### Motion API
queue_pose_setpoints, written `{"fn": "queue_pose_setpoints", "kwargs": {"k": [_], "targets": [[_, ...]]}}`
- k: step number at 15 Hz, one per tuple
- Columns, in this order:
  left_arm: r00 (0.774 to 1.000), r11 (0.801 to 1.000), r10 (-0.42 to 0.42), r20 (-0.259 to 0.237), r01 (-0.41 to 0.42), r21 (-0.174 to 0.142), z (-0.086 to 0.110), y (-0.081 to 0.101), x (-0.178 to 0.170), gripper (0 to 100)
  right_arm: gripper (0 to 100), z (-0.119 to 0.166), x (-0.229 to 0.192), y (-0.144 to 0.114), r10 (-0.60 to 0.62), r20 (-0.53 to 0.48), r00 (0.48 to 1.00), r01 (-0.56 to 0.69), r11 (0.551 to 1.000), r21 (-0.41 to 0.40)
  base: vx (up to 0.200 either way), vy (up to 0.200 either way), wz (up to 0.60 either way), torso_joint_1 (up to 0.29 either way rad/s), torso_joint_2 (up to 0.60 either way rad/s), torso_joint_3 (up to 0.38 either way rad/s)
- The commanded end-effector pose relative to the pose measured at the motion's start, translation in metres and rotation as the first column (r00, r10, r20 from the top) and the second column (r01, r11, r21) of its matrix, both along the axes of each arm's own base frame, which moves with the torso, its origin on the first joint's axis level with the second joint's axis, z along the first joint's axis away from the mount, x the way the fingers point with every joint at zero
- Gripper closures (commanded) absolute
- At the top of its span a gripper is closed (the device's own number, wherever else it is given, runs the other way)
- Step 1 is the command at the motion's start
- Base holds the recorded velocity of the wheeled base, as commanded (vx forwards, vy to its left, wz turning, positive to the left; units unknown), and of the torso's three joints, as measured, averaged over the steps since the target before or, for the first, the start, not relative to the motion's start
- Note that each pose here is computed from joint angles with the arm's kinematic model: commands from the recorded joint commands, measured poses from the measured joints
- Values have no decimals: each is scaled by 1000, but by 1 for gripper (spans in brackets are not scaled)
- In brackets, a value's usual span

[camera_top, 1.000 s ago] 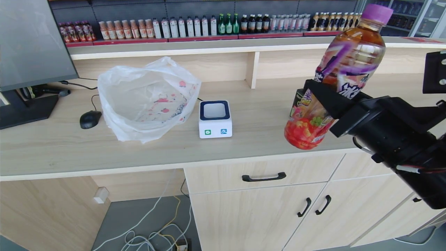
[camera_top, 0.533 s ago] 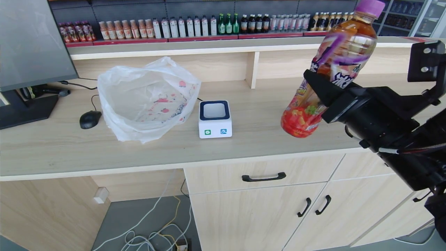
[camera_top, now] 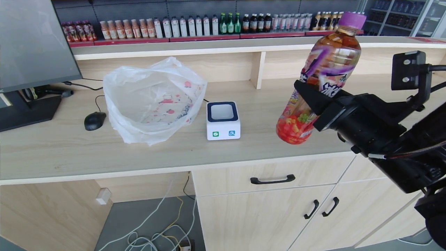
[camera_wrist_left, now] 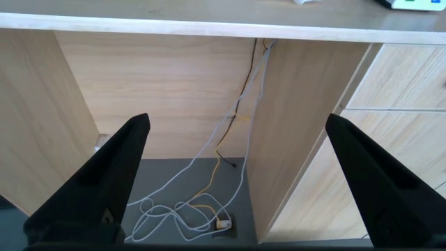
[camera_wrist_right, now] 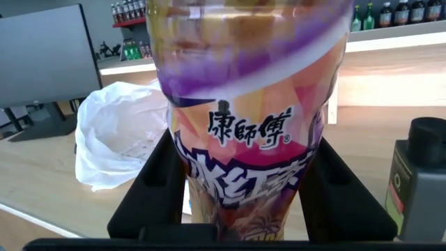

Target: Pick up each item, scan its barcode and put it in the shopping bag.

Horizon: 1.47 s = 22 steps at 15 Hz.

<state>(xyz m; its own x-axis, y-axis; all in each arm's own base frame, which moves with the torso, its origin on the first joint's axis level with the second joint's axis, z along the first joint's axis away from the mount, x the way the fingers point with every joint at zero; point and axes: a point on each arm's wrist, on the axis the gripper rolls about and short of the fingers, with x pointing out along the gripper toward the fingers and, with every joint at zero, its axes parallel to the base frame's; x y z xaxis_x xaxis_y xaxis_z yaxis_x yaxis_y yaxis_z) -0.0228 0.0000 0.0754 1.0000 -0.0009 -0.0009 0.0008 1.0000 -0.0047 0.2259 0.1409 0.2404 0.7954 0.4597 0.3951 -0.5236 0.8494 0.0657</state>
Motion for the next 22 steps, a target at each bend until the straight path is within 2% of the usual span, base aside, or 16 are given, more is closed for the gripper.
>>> {"fn": "queue_pose_setpoints", "kwargs": {"k": [1,8,14,19,22], "targets": [[1000,1000,1,1,-1,0,0,0,0,0,100,0,-4,-3,-2,0,1000,2,1000,1,0,200,0,17,2,2],[1000,1000,1,1,-1,0,0,0,0,0,100,0,-8,-6,-4,3,1000,4,1000,1,0,200,0,4,3,4],[1000,1000,1,1,-1,0,0,0,0,0,100,4,-11,-9,-6,12,1000,6,1000,10,0,0,0,0,0,0],[1000,1000,1,1,-1,0,0,0,0,0,100,21,6,3,42,-29,999,-39,995,92,0,0,0,0,0,0],[1000,1000,-1,1,1,0,0,0,0,0,100,35,29,17,84,-17,996,-79,976,204,0,0,0,0,0,0]]}}
